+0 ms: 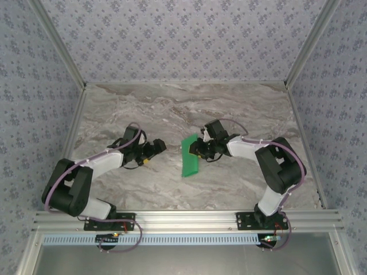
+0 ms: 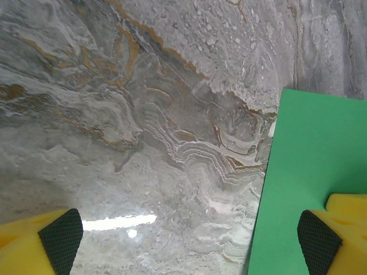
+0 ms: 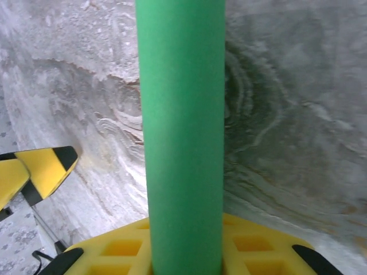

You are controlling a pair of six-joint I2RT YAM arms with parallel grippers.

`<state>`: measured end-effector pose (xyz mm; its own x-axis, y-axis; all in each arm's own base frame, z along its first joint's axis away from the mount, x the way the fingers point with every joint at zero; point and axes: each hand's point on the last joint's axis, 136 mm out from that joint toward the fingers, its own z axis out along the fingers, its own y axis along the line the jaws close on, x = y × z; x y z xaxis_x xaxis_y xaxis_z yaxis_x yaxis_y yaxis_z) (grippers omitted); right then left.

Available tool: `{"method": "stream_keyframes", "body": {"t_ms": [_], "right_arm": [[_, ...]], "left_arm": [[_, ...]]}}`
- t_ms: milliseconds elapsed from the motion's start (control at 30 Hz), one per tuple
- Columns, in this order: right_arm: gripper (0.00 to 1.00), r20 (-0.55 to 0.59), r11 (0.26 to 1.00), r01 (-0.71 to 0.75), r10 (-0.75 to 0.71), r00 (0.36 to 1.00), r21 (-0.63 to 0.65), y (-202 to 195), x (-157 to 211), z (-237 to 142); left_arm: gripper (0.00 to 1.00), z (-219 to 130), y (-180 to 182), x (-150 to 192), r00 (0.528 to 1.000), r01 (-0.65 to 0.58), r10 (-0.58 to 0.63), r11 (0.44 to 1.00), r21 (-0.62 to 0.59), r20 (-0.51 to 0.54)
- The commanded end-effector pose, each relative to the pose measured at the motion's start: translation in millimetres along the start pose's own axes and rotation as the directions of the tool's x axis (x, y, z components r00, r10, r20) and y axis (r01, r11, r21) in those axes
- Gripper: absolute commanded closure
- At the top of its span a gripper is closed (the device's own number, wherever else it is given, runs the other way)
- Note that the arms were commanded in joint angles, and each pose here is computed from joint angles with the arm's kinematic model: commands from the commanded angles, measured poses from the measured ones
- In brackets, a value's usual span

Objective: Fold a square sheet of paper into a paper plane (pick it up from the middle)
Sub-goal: Fold the square sheet of paper at the center of the table.

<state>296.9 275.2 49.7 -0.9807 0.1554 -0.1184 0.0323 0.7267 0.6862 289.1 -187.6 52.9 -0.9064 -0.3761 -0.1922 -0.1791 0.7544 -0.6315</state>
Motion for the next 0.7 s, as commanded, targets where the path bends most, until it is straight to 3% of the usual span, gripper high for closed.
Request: {"method": "stream_keyframes", "body": {"t_ms": [0, 267, 400, 667], "right_arm": [[0.72, 0.011, 0.999, 0.017, -0.018, 1.000, 0.050, -11.6, 1.5, -9.9], [0.60, -0.004, 0.976, 0.043, -0.043, 0.999, 0.213, -44.3, 7.6, -14.8], [0.51, -0.002, 0.959, 0.061, -0.063, 0.998, 0.278, -51.8, 6.3, -22.0], [0.41, 0.015, 0.939, 0.075, -0.084, 0.996, 0.334, -55.5, 5.2, -35.1]], "left_arm": [[0.01, 1.0, -22.2, -11.3, 0.999, -0.023, 0.022, 0.998, 0.050, 0.024], [0.02, 8.6, -38.1, -2.3, 0.999, -0.039, 0.040, 0.996, 0.079, -0.002], [0.07, 13.3, -56.8, 4.2, 0.998, -0.051, 0.055, 0.989, 0.142, -0.028], [0.19, 29.2, -81.3, 19.0, 0.992, -0.074, 0.092, 0.979, 0.190, -0.086]]}}
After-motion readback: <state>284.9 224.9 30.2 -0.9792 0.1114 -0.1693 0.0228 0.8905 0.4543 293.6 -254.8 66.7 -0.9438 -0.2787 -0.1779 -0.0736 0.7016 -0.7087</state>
